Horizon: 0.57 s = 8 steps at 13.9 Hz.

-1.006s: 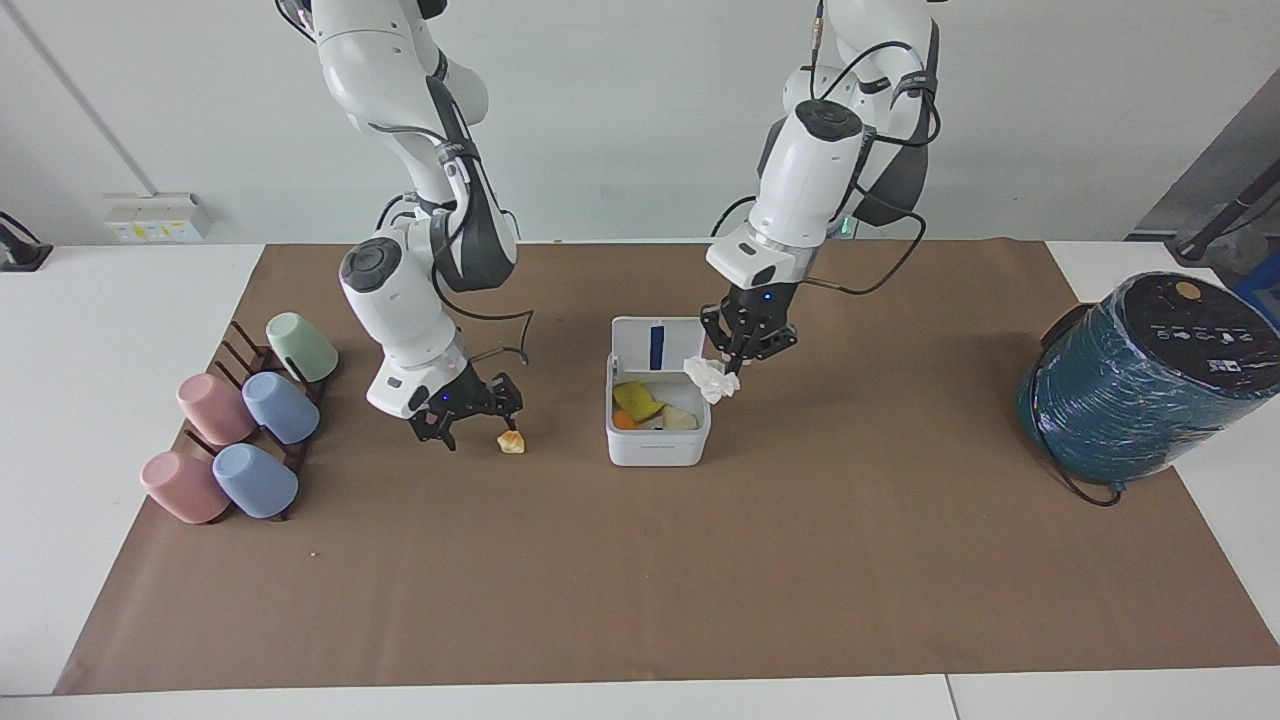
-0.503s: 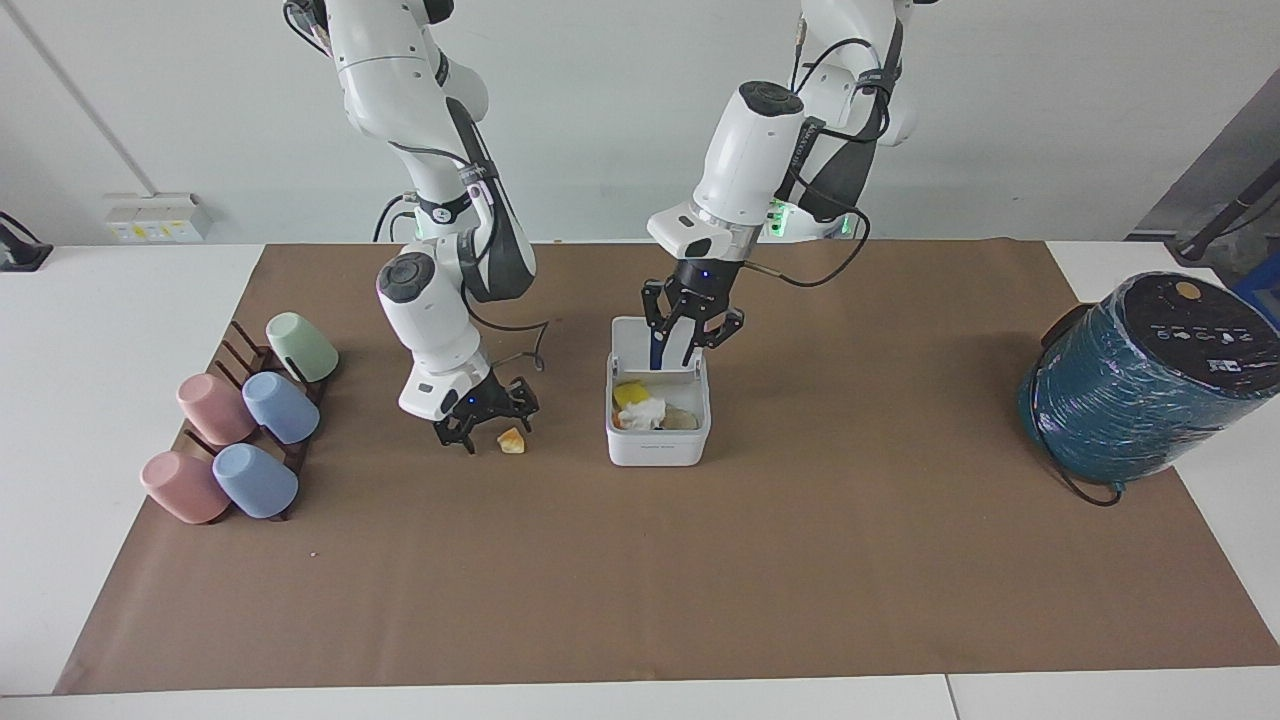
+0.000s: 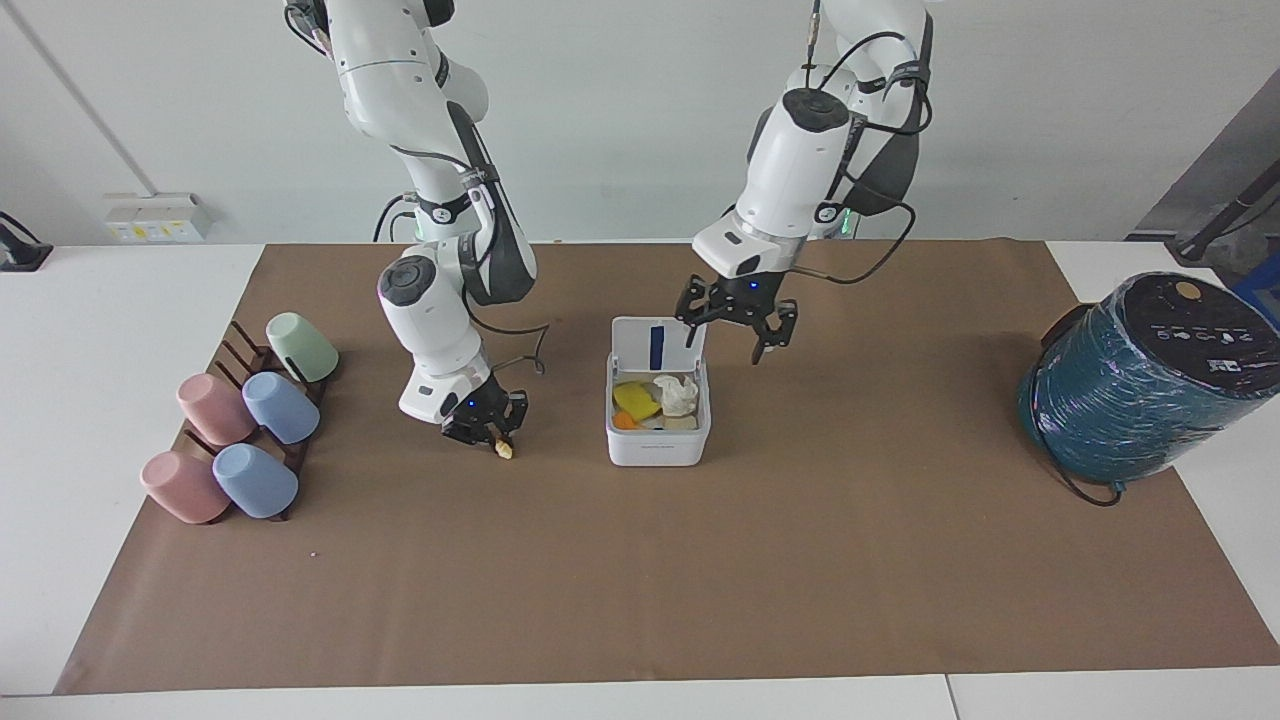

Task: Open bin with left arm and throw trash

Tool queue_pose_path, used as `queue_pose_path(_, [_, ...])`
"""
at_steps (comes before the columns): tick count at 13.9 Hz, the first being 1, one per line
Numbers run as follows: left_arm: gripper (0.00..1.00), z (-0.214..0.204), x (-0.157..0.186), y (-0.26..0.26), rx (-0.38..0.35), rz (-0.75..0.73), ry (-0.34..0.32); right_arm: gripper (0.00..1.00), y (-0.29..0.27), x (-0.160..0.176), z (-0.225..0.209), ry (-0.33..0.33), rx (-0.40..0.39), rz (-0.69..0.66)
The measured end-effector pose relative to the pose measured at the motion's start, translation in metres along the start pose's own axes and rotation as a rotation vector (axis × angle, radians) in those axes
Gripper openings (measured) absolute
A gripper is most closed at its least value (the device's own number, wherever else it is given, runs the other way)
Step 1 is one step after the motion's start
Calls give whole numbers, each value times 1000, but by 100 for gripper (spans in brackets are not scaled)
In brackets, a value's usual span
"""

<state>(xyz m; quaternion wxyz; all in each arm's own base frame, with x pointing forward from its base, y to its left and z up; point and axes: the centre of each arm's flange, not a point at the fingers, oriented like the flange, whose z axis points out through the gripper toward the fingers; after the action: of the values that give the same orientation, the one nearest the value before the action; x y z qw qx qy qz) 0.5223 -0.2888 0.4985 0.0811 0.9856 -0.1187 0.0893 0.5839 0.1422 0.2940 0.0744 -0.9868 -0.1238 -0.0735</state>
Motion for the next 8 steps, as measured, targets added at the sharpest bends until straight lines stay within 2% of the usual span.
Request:
queue_pose_path(2, [100,-28,-2,-42,17,-66,-32,9,-5,14,-23,-12,14,59])
queue_pose_path(4, [100,-54,-6,-86,30,-129,-42,9,-15,34,-67,-8,30,149])
queue_pose_path(6, [100,-72,-9,-127,43,-135,-48,7,-28,49,-112,3,50,251])
queue_pose_path(8, [100,-84,-12,-162,53,-105,-69,7,-60,61,-137,24,97,362])
